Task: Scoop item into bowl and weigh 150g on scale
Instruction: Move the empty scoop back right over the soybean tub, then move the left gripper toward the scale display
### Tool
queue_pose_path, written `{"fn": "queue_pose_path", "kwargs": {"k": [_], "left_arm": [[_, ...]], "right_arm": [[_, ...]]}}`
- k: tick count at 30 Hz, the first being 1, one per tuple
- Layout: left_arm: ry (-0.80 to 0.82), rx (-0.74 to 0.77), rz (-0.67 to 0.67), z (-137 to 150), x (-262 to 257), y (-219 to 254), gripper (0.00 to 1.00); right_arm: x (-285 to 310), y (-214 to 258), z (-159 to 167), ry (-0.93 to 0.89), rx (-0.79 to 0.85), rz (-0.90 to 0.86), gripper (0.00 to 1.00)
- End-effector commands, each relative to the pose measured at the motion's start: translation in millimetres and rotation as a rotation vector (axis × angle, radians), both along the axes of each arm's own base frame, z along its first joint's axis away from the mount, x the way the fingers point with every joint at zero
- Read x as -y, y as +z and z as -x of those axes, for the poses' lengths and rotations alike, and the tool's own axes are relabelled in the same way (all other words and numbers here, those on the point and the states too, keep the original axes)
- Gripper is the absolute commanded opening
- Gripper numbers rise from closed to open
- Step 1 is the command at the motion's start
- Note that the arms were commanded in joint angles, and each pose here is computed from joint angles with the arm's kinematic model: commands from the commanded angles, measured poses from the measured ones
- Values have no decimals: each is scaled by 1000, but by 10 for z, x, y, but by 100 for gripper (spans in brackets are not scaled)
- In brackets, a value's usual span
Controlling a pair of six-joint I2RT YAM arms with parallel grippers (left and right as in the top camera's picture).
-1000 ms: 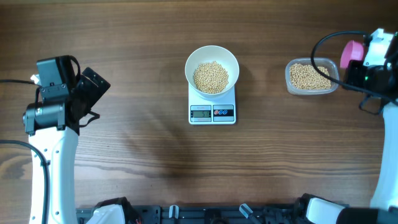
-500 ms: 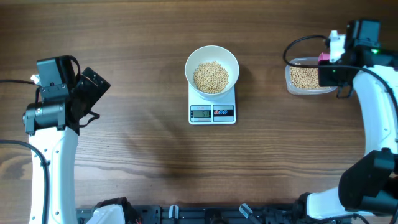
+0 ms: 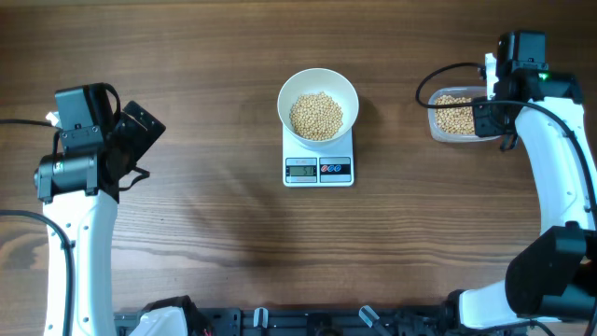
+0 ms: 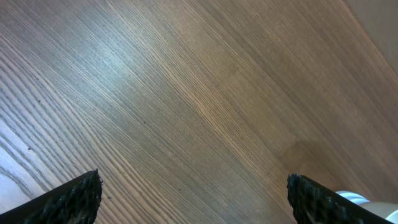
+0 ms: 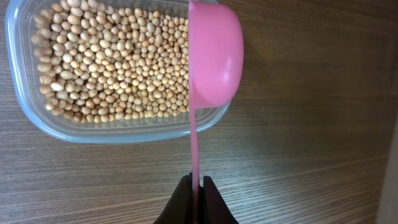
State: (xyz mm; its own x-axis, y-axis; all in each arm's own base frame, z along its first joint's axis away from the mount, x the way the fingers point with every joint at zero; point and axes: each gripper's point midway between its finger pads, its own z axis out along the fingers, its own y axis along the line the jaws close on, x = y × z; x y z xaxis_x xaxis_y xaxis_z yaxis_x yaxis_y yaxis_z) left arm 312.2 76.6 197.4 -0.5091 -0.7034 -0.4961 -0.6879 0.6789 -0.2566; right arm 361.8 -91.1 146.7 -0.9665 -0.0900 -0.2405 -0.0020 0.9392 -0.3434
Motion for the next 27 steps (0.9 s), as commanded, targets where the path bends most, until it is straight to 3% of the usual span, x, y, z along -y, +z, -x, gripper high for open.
{"fn": "queue_pose_path", "kwargs": {"k": [1, 12, 14, 17, 20, 24, 27], "left_arm": [[13, -7, -10, 13, -41, -11, 100], [-4, 37, 15, -81, 6, 36, 100], [-148, 36, 190, -75, 395, 1, 100], [-634, 119, 411, -46, 1178, 167, 100], [-1002, 85, 574, 353, 1825, 190, 100], [-1188, -76, 574, 689, 2253, -17, 100], [-1138, -262, 382, 737, 2255, -365, 100]], "right_arm": [[1, -16, 24, -26, 1, -3, 4], [-56, -30, 2, -18, 10, -37, 4], [-71, -34, 1, -15, 10, -46, 4], [-71, -35, 2, -15, 9, -46, 4], [-71, -32, -8, -15, 13, -46, 4], [-68, -31, -8, -15, 14, -45, 4], [-70, -32, -8, -15, 13, -45, 4]]}}
